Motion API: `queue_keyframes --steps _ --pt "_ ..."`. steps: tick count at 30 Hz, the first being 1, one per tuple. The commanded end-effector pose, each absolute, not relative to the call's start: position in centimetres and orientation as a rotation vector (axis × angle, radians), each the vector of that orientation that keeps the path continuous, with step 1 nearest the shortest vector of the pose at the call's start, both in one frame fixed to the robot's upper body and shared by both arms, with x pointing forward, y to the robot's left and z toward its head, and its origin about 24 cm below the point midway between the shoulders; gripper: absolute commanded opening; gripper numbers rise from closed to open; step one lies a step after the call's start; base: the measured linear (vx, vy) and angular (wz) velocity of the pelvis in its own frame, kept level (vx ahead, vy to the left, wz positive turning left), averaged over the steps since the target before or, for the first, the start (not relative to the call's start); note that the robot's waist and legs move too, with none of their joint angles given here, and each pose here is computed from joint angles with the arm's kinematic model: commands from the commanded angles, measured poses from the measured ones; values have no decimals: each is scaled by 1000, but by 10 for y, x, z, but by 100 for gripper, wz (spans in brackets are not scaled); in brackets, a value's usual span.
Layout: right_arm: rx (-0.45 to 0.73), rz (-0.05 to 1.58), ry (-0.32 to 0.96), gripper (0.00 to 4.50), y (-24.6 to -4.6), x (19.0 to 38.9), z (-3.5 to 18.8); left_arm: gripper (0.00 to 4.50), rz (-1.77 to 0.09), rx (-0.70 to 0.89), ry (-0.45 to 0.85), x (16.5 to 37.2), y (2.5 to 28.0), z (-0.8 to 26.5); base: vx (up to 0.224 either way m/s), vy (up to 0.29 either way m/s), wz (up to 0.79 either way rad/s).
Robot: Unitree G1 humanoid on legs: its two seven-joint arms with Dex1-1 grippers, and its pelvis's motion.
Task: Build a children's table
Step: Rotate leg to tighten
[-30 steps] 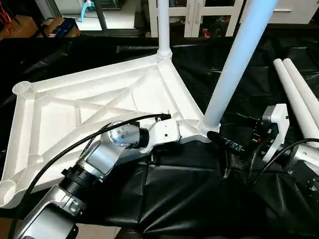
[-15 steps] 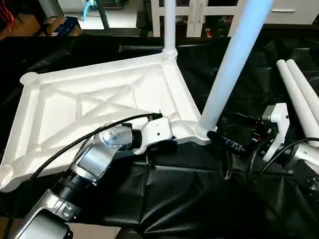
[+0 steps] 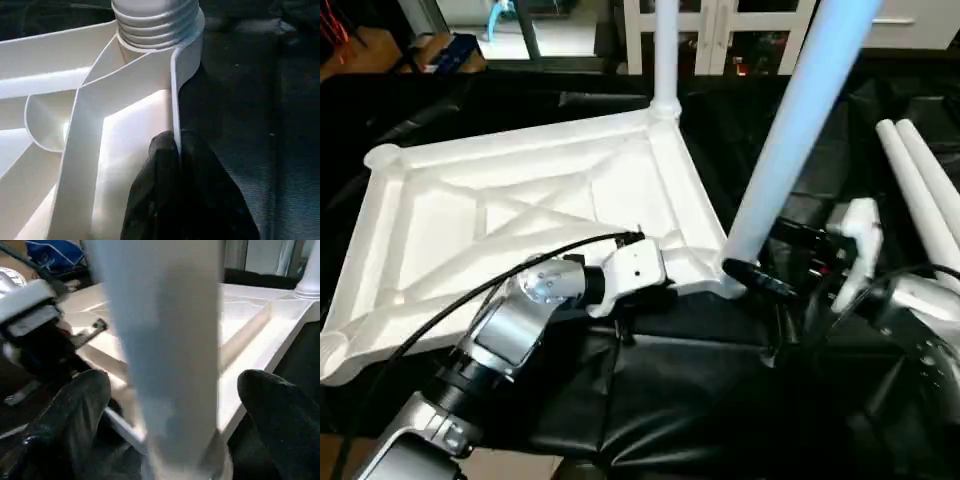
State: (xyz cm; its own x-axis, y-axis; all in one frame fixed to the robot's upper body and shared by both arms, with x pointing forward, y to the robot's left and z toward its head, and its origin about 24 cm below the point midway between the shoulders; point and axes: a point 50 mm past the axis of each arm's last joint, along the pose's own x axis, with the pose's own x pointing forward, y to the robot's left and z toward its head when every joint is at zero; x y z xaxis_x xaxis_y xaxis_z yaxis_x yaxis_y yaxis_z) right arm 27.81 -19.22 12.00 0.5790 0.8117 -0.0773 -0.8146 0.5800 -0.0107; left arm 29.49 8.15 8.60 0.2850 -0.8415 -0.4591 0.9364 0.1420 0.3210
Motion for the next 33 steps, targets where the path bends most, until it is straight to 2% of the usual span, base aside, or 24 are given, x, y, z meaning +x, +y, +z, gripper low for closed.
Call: queue_keyframes --steps 1,11,22,25,28,32,33 --pt "-67 967 81 424 -189 282 118 0 -1370 599 253 283 75 68 0 0 0" --pt "-98 1028 159 341 -190 285 111 0 -1358 601 261 282 76 68 0 0 0" --pt "-85 1006 158 244 -194 283 110 0 -1358 616 275 282 80 66 0 0 0" --pt "-80 983 157 231 -193 285 109 0 -1358 616 277 282 80 66 0 0 0" --pt "-42 919 175 212 -184 288 99 0 -1346 597 289 281 76 66 0 0 0" --pt "-33 878 205 210 -176 289 89 0 -1339 566 295 278 68 67 0 0 0" --pt "-4 804 221 209 -166 295 81 0 -1333 531 288 277 57 71 0 0 0"
